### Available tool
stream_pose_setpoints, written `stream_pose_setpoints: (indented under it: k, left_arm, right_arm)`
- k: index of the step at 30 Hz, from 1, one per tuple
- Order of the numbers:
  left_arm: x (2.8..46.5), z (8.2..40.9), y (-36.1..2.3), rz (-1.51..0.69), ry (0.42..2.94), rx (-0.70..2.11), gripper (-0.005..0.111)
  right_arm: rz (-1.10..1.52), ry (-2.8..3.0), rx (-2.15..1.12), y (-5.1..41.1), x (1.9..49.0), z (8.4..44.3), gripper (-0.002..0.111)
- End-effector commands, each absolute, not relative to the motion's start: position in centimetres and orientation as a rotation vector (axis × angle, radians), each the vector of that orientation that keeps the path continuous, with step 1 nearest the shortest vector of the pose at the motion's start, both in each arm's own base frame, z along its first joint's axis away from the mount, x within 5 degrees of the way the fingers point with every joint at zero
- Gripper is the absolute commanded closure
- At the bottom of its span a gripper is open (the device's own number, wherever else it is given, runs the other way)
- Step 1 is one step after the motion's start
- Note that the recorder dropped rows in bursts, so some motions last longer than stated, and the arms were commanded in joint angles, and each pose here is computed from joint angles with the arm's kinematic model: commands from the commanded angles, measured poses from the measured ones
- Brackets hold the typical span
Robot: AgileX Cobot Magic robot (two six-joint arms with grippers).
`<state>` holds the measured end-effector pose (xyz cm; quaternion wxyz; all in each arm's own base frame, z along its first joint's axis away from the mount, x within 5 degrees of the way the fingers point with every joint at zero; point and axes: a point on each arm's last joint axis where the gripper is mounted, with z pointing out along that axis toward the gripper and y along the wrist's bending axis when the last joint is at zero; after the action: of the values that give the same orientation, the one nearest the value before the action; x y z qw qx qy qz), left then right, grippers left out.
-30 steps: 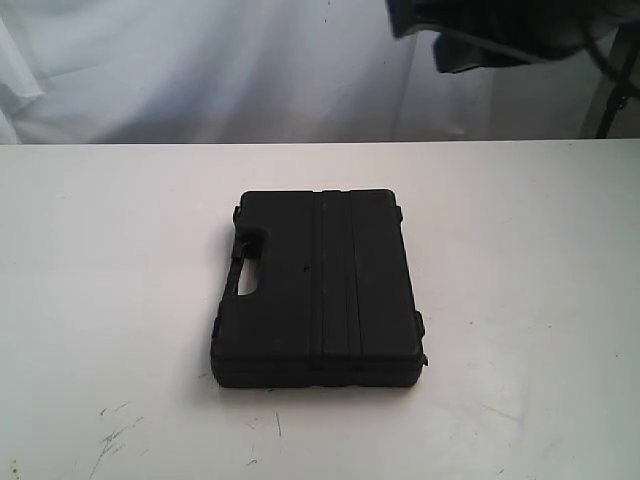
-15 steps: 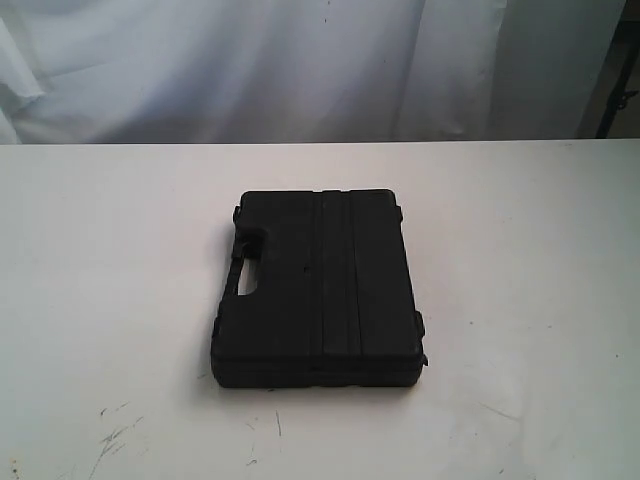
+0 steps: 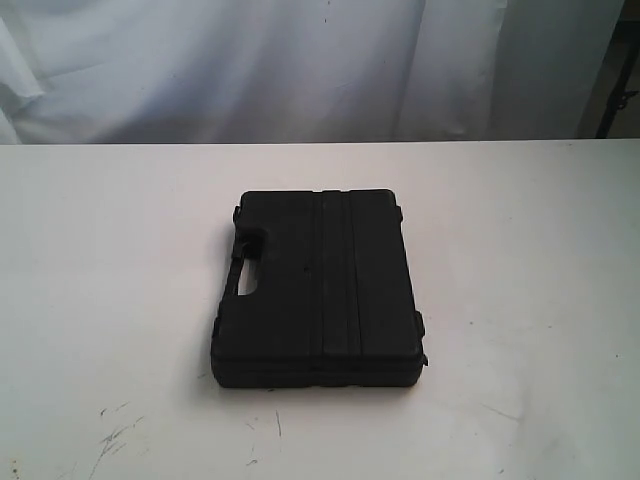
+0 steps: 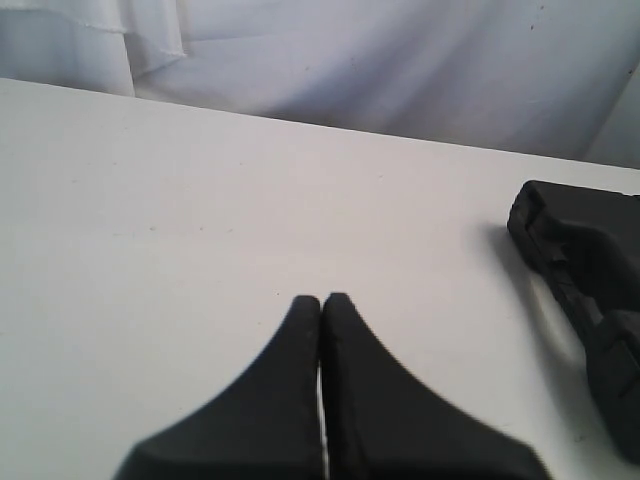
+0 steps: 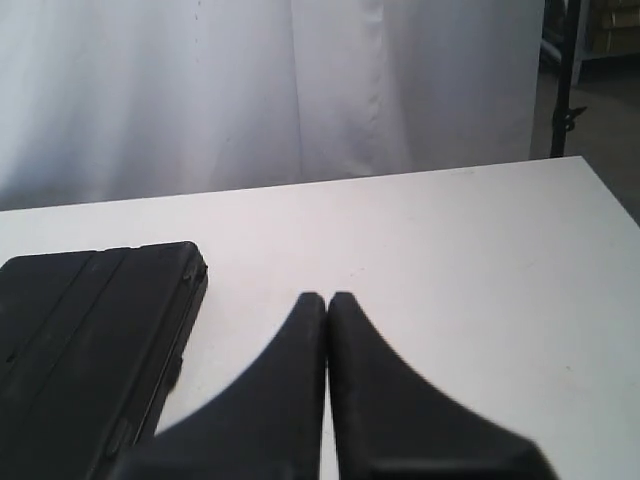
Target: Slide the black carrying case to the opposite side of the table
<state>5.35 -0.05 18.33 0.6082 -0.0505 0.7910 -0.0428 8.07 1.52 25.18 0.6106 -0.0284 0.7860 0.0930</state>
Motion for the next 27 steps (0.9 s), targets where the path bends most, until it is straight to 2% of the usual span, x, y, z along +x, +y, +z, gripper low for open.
stream_pose_setpoints:
  k: [1, 22, 27]
  left_arm:
    - [5.4, 18.3, -0.1, -0.107, 1.820, -0.117, 0.107]
    - [5.4, 18.3, -0.1, -0.107, 1.820, -0.117, 0.107]
    - [5.4, 18.3, -0.1, -0.107, 1.820, -0.117, 0.107]
  right_arm:
    - [0.213, 1.742, -0.063, 1.3, 7.0, 24.0, 0.108]
    - [0.149, 1.731, -0.024, 0.6, 5.8, 21.2, 0.108]
    - [0.146, 1.714, -0.034, 0.7, 5.7, 19.3, 0.108]
